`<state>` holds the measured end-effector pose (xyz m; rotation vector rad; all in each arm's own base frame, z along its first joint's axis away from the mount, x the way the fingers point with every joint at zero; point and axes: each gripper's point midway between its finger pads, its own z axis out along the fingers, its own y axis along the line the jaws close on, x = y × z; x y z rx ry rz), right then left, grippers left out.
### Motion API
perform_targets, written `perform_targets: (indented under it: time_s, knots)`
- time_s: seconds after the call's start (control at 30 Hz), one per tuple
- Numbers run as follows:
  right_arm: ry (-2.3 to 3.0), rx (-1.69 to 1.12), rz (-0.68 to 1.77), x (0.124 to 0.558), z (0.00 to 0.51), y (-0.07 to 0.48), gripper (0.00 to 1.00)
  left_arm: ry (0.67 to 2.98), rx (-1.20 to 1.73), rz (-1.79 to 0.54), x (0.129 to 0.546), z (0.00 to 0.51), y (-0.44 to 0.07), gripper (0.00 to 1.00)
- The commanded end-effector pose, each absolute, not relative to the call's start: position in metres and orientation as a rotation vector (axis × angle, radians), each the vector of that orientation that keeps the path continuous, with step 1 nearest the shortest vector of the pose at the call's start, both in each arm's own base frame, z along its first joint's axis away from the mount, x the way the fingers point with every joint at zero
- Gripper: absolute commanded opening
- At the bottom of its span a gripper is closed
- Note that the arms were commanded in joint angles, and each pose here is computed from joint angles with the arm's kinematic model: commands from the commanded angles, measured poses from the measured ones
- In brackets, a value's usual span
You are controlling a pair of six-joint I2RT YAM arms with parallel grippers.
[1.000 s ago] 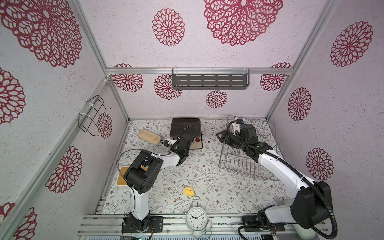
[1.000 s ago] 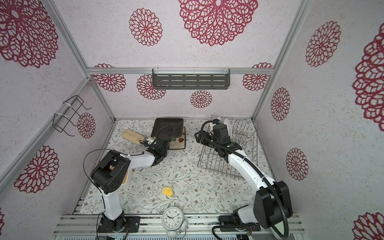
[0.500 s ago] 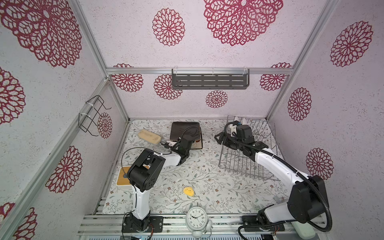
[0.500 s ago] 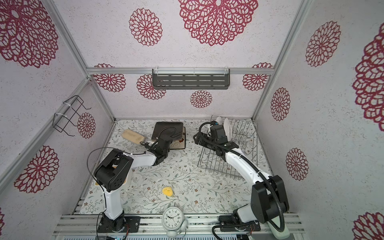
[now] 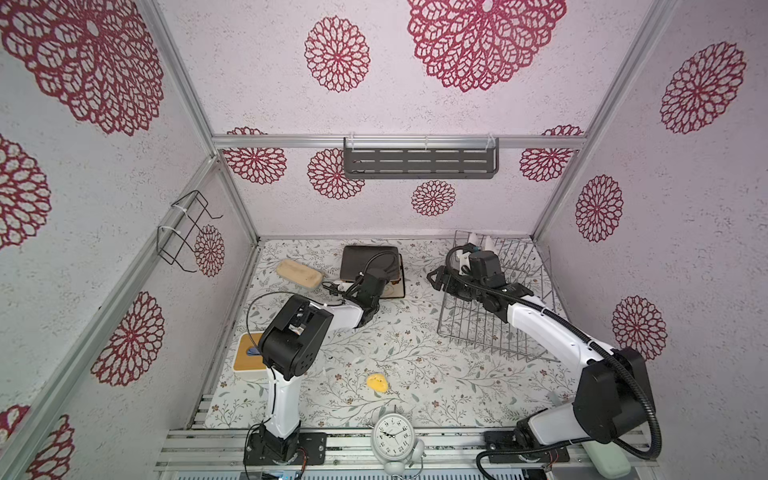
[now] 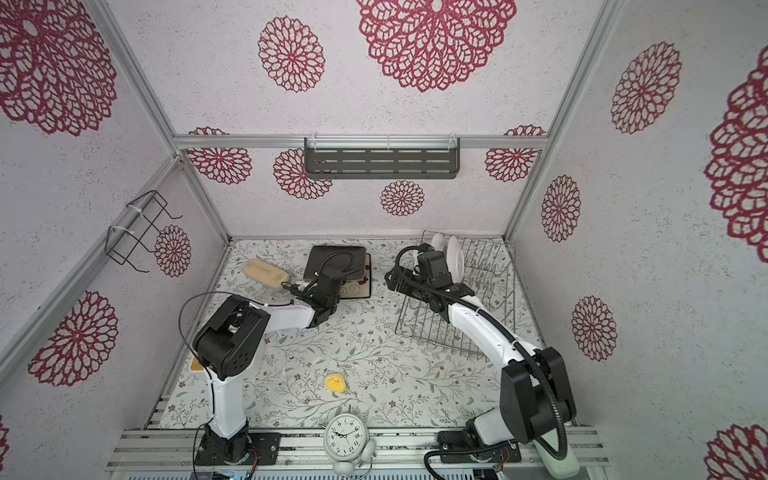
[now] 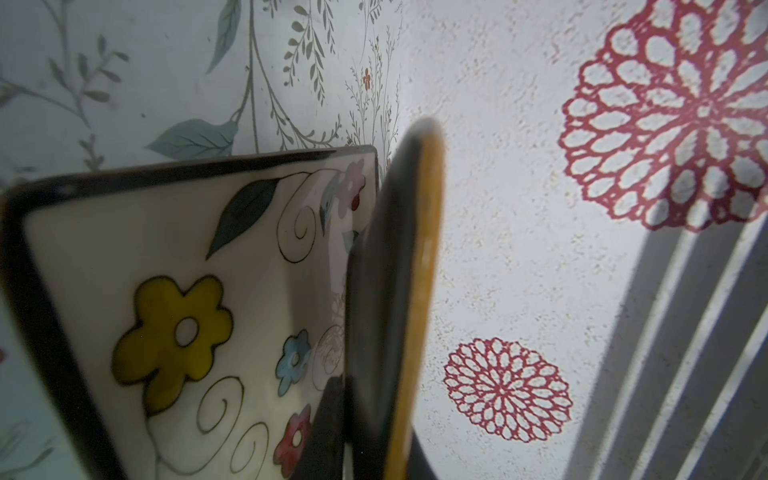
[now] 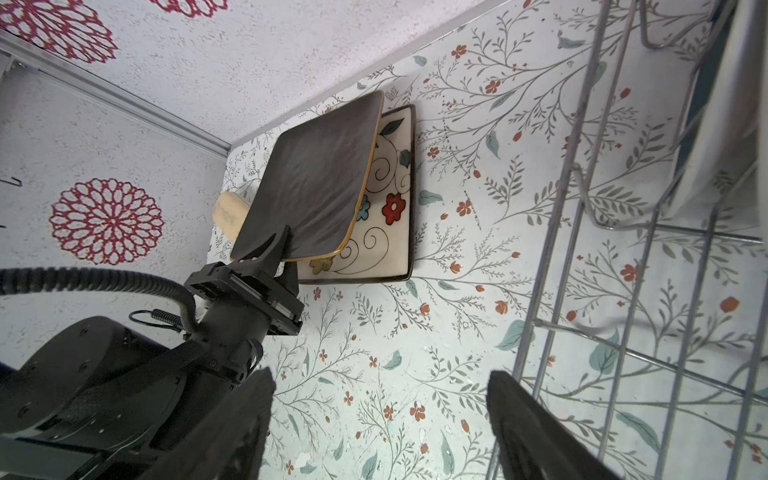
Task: Unload the plates from the dish rack
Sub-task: 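Lower the dark plate onto the flowered plate with the left gripper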
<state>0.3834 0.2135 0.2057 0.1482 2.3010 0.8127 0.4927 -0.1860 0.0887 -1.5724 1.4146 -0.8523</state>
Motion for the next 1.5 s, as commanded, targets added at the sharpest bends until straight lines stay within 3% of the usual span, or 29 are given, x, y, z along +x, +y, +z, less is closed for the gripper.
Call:
perform_targets:
  time_s: [0.0,0.6,0.83,1.13,1.47]
  knots:
    - [2.256,0.124,0.783,0.393,0.222,0.215,0.84,1.239,-1.555,-1.017,0.515,0.137,-0.190,0.00]
    - [2.261,0.127,0.769,0.391,0.220,0.213,0.84,1.264,-1.598,-1.024,0.513,0.120,-0.194,0.00]
    - [2.265,0.131,0.758,0.390,0.219,0.211,0.85,1.278,-1.618,-1.016,0.512,0.112,-0.194,0.28]
    - [2.266,0.129,0.750,0.390,0.219,0.210,0.85,1.301,-1.629,-1.004,0.510,0.109,-0.197,0.42]
    - [2.265,0.127,0.743,0.390,0.220,0.209,0.85,1.339,-1.639,-0.971,0.507,0.107,-0.199,0.65]
